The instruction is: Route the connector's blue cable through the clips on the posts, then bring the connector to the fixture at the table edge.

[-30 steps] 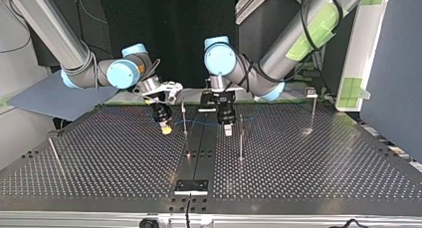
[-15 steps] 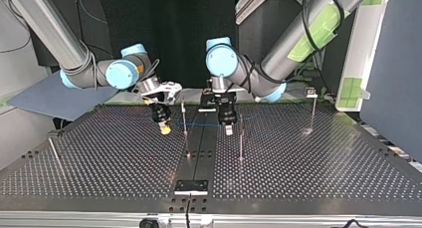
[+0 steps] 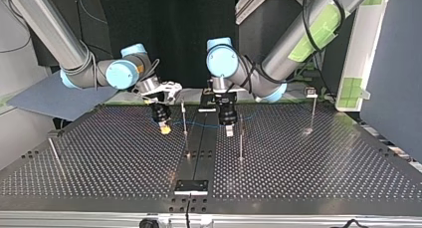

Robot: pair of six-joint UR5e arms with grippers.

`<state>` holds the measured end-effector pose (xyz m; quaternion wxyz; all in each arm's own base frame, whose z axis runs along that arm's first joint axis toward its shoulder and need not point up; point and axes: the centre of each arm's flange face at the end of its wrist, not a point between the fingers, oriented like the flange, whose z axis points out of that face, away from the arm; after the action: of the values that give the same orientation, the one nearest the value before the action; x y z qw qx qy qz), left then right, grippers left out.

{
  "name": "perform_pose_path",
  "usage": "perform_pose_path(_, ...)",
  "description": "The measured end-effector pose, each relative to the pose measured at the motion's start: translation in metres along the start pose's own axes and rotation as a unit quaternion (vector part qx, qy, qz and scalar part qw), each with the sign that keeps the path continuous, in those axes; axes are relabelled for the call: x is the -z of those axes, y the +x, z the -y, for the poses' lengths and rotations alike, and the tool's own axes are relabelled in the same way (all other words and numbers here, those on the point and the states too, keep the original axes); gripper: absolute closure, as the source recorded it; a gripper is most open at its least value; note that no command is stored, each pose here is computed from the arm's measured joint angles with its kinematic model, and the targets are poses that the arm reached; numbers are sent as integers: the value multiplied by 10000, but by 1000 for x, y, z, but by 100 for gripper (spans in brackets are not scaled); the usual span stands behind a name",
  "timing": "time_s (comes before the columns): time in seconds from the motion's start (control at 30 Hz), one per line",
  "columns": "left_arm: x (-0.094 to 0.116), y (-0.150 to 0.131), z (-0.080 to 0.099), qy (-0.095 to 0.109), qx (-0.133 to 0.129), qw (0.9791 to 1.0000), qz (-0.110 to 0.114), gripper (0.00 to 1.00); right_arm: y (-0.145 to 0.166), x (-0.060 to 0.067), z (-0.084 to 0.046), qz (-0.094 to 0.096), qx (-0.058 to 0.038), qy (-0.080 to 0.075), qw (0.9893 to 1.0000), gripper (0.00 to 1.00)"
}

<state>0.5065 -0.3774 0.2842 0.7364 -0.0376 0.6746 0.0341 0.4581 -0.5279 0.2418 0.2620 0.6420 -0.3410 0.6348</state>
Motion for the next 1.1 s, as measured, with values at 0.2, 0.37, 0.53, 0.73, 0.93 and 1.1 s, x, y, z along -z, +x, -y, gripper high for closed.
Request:
perform_pose_path(0.2, -2, 0, -1, -4, 4, 10000, 19, 44, 0, 0, 1, -3, 2, 5, 10000, 100)
perform_pose_path(0.37, -5, -1, -2, 31, 10, 10000, 42, 44, 0, 0, 0, -8, 3, 5, 10000, 100)
perform_pose_path(0.53, -11, -1, -6, 79, 12, 10000, 60, 44, 0, 0, 1, -13, 1, 7, 10000, 100)
perform_pose_path(0.73, -15, 0, -10, 89, 7, 9999, 56, 44, 0, 0, 3, -2, -1, 19, 10000, 100)
perform_pose_path(0.93, -20, 4, -10, 93, 9, 10000, 22, 44, 0, 0, 3, 4, -2, 23, 10000, 100)
perform_pose_path(1.1, -26, 14, -4, 143, 52, 9998, -91, 44, -1, 1, 5, 34, -7, 30, 10000, 100)
